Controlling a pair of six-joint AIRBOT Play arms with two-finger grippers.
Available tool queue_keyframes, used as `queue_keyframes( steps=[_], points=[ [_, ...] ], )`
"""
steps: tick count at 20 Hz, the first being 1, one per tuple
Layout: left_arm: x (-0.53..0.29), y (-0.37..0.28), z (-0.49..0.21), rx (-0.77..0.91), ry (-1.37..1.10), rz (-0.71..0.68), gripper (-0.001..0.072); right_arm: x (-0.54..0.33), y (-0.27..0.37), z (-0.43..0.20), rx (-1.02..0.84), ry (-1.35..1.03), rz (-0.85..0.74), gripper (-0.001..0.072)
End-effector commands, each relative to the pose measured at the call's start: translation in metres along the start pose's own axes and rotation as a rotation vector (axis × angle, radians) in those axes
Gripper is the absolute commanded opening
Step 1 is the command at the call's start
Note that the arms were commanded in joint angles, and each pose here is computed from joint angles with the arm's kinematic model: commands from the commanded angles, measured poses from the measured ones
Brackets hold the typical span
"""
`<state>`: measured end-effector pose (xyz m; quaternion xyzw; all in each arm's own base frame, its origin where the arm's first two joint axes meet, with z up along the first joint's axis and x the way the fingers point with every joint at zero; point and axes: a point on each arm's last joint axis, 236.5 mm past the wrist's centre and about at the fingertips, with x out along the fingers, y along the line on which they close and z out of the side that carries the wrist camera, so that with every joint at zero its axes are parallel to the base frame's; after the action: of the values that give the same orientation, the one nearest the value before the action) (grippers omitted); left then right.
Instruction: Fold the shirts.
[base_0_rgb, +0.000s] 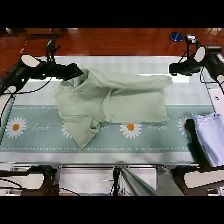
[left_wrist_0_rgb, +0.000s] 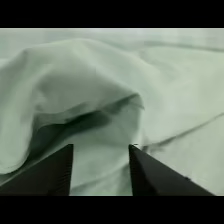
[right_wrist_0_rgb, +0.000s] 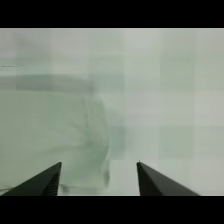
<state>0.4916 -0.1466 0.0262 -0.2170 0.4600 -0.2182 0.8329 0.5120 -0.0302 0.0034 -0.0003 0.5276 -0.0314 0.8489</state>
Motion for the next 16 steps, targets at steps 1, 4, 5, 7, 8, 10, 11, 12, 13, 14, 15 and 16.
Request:
queue_keyframes(
  steps=[1, 4, 5, 7, 8, 10, 11, 12, 13, 14, 15, 16],
  points=[
    [-0.046, 0.002, 0.029, -0.005, -0.032, -0.021, 0.0482, -0.039, -0.012, -0.005, -0.015, 0.046, 0.015, 0.0598],
    [-0.113, 0.045, 0.009, -0.033, 0.053, 0.034, 0.0482, -0.077, -0.07, -0.041, 0.043, 0.161, -0.07, 0.0602],
    [-0.126, 0.058, -0.014, -0.038, 0.129, 0.028, 0.0483, -0.079, -0.084, -0.051, 0.085, 0.182, -0.066, 0.06],
    [-0.144, 0.083, -0.063, -0.161, 0.251, -0.014, 0.0503, -0.07, -0.088, -0.072, 0.208, 0.218, 0.062, 0.0596],
    [-0.147, 0.09, -0.08, -0.239, 0.279, -0.046, 0.0594, -0.065, -0.077, -0.08, 0.257, 0.229, 0.167, 0.0596],
    [-0.14, 0.098, -0.108, -0.362, 0.311, -0.085, 0.0674, -0.058, -0.051, -0.095, 0.34, 0.256, 0.361, 0.0596],
    [-0.133, 0.099, -0.125, -0.397, 0.344, -0.094, 0.0674, -0.055, -0.041, -0.108, 0.356, 0.289, 0.42, 0.0596],
    [-0.125, 0.1, -0.138, -0.422, 0.364, -0.093, 0.0674, -0.051, -0.034, -0.123, 0.351, 0.334, 0.445, 0.0596],
    [-0.117, 0.101, -0.15, -0.44, 0.381, -0.088, 0.0673, -0.046, -0.028, -0.14, 0.335, 0.378, 0.46, 0.0596],
    [-0.109, 0.102, -0.161, -0.452, 0.397, -0.074, 0.0672, -0.041, -0.022, -0.154, 0.333, 0.411, 0.478, 0.0596],
    [-0.102, 0.104, -0.171, -0.453, 0.417, -0.058, 0.0672, -0.037, -0.016, -0.166, 0.334, 0.442, 0.489, 0.0597],
    [-0.098, 0.107, -0.178, -0.451, 0.437, -0.034, 0.067, -0.033, -0.012, -0.178, 0.333, 0.468, 0.498, 0.0597]
  ],
)
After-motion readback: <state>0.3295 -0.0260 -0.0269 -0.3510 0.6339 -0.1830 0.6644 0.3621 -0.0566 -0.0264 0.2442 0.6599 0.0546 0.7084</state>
